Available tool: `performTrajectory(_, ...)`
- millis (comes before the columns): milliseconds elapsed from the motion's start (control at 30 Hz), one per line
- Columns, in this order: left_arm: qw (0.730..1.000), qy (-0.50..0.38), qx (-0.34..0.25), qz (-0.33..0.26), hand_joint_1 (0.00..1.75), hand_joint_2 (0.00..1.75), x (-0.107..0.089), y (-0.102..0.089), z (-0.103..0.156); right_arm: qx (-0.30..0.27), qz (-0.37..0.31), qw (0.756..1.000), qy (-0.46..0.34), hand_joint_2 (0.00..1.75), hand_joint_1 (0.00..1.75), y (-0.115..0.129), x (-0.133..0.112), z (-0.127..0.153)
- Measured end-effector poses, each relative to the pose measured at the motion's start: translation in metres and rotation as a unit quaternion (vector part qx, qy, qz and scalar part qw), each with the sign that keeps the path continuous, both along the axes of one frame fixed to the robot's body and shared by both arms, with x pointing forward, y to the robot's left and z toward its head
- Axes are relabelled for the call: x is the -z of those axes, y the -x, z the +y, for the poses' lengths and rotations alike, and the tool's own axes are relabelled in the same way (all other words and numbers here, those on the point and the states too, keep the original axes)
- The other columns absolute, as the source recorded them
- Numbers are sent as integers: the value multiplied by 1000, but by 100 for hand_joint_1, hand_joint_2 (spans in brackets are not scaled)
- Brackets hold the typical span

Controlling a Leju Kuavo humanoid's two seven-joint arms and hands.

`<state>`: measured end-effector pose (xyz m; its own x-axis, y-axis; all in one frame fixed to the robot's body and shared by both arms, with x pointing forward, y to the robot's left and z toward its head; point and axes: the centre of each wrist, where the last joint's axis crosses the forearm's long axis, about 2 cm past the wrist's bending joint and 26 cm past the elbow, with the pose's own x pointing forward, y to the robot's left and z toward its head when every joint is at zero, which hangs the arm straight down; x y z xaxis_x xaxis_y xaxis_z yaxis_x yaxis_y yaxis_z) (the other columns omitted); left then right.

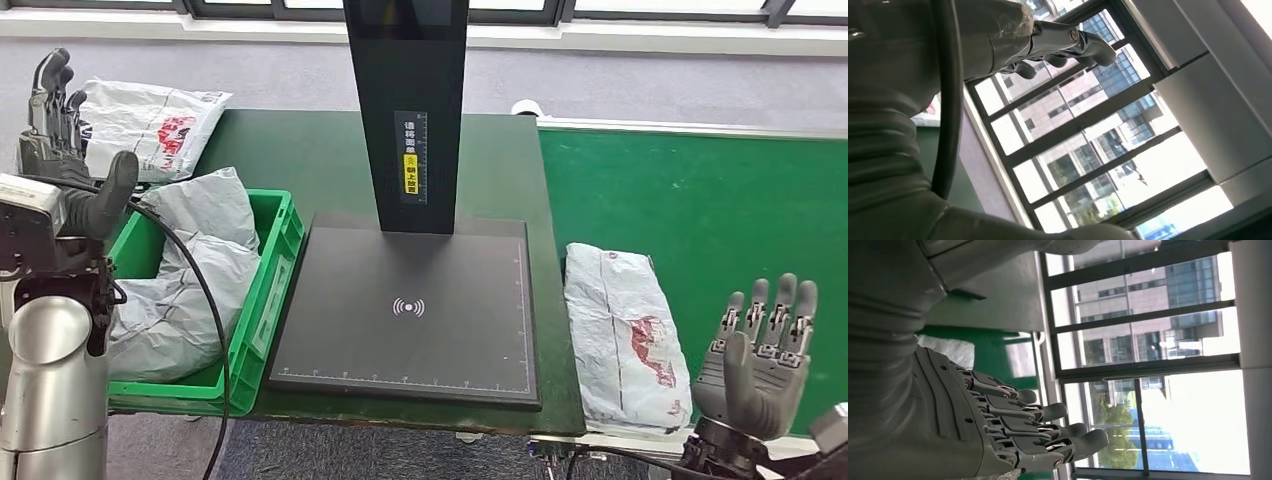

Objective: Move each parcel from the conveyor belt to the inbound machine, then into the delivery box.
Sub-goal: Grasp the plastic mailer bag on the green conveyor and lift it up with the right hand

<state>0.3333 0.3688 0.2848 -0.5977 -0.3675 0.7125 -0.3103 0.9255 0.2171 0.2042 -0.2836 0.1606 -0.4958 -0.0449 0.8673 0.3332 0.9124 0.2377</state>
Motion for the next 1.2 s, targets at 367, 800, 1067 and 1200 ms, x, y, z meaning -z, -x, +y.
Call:
performTrajectory(367, 994, 75, 45, -64, 0, 175, 14, 17, -55, 35, 115, 988, 100, 175, 0, -33, 18, -53)
performTrajectory(800, 988, 102, 101, -47, 0, 175, 35, 33, -90, 47, 233, 954, 185, 175, 0, -54, 28, -89)
performTrajectory(1067, 975, 146, 165, -13, 0, 175, 57, 51, -124, 55, 450, 818, 354, 175, 0, -106, 51, -150)
performTrajectory(1200, 969, 165, 182, 6, 0, 175, 69, 56, -135, 35, 519, 758, 393, 175, 0, -124, 71, -161)
